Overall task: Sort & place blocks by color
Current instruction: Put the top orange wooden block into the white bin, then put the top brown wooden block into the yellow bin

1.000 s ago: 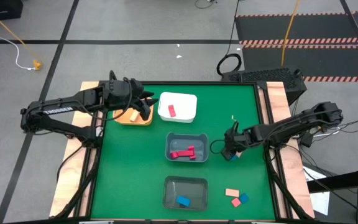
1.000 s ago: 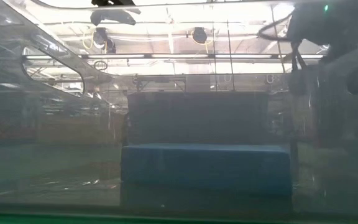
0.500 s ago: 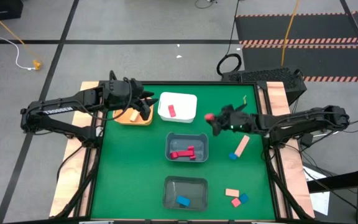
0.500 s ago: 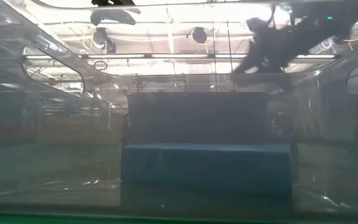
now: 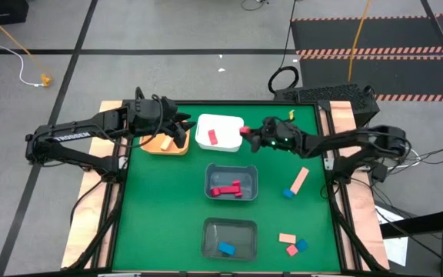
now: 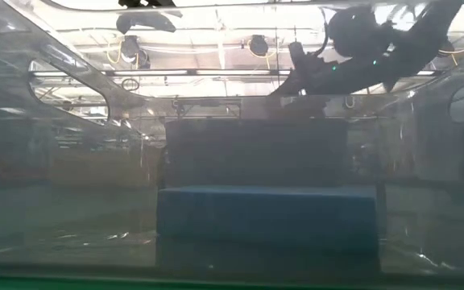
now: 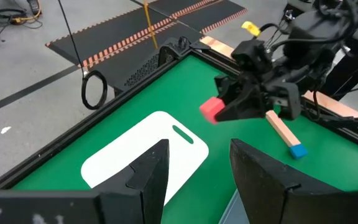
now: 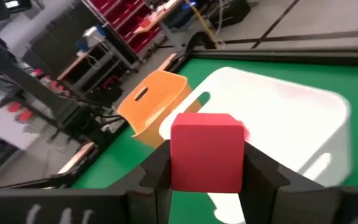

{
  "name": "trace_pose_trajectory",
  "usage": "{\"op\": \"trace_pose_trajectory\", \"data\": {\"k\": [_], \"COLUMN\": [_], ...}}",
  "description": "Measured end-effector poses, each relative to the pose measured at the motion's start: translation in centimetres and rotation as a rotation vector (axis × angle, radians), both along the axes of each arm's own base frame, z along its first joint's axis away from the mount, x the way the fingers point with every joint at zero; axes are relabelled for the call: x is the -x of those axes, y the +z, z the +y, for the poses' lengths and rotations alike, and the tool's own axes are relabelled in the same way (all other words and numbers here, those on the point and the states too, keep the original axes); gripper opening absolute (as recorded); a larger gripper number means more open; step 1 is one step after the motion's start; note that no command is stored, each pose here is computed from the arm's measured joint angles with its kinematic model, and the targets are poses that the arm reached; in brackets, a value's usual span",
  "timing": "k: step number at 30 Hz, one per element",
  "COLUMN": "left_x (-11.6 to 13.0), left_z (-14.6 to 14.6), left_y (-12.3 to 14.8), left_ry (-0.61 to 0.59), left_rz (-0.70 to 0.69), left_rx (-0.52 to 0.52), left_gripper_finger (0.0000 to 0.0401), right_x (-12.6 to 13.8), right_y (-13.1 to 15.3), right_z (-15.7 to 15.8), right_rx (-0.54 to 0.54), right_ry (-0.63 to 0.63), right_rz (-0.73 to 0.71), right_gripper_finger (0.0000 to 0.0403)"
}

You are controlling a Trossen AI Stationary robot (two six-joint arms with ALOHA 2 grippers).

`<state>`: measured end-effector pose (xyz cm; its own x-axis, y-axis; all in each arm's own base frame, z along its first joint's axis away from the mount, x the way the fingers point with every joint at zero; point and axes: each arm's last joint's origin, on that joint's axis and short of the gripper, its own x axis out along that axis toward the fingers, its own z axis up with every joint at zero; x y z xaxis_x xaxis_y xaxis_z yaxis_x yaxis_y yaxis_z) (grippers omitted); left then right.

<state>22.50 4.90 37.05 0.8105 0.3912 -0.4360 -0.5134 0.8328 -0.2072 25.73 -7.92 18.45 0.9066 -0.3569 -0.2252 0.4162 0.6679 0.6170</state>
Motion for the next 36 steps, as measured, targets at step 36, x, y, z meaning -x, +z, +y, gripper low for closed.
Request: {"op": "trace_pose_trajectory", "data": {"k": [36], "left_x": [0.0], "left_z": [0.0], "left_y": [0.0], "left_ry": [0.005], "left_rz": [-0.002], "left_rx": [0.01], "left_gripper_finger": [0.017], "right_x": [-2.0], "right_y": [1.5], "right_z": [-1.3], "right_rx": [0.059], "right_ry": [0.081], "right_rz": [0.123], "right_gripper_finger": [0.0262]}}
